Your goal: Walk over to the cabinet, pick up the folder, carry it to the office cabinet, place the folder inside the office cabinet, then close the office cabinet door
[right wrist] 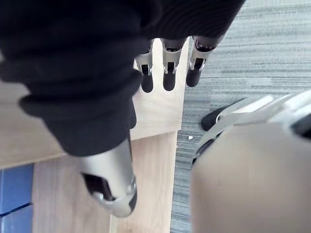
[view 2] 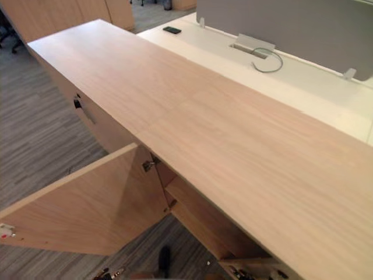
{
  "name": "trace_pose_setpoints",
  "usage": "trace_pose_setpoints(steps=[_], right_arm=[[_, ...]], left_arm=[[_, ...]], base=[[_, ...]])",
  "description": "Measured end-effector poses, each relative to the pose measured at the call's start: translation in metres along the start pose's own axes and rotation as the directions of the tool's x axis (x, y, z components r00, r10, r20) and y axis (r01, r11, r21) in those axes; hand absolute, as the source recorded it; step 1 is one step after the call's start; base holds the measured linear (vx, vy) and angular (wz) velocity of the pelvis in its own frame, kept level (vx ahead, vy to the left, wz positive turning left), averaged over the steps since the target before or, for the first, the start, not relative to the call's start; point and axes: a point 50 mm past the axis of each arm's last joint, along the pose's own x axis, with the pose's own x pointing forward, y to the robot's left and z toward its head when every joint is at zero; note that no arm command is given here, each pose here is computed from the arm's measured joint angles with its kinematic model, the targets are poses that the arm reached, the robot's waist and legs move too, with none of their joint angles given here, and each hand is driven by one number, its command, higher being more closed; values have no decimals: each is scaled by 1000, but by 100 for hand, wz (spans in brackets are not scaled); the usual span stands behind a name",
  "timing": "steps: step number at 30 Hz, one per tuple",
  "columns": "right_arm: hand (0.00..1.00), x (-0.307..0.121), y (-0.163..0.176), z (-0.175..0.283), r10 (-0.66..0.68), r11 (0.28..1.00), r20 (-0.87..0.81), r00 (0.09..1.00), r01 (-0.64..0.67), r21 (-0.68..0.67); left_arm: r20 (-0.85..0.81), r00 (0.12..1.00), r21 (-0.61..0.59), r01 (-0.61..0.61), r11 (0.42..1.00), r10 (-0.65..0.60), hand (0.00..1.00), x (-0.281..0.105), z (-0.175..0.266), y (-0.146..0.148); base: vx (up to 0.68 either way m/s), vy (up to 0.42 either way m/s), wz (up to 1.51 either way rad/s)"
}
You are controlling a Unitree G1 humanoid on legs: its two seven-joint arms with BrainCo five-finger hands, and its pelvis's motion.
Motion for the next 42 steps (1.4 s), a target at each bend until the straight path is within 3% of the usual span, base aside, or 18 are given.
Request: trace_pose_setpoints(steps=[11,17,21,34,38,42], right_arm=[[0,-2,-8,-14,-22,1000,-74,997,21,-15],[0,0,3,-1,13,997,-10,1000,-14,-69],[0,2,5,20,26,997,69,997,-20,-81],[0,4,-18,41,-54,999,106,993,53,10],[0,5,-17,45,-64,997,116,991,59,40],[0,4,-13,37,-54,997,98,994,48,63]], left_arm=[[-31,999,-108,-28,994,25,0,-1,-7,4],[31,998,-158,-43,986,49,0,1,9,10],[-20,998,-185,-57,981,54,0,-6,-12,8],[-49,999,-234,-31,972,20,0,-10,-23,-13],[19,1000,-212,6,977,-2,0,-3,1,-18],[248,969,-181,39,983,7,0,1,67,-7]], base=[[16,-42,30],[-129,71,74],[16,240,14],[-68,130,28],[-51,31,-26],[5,-9,-14]])
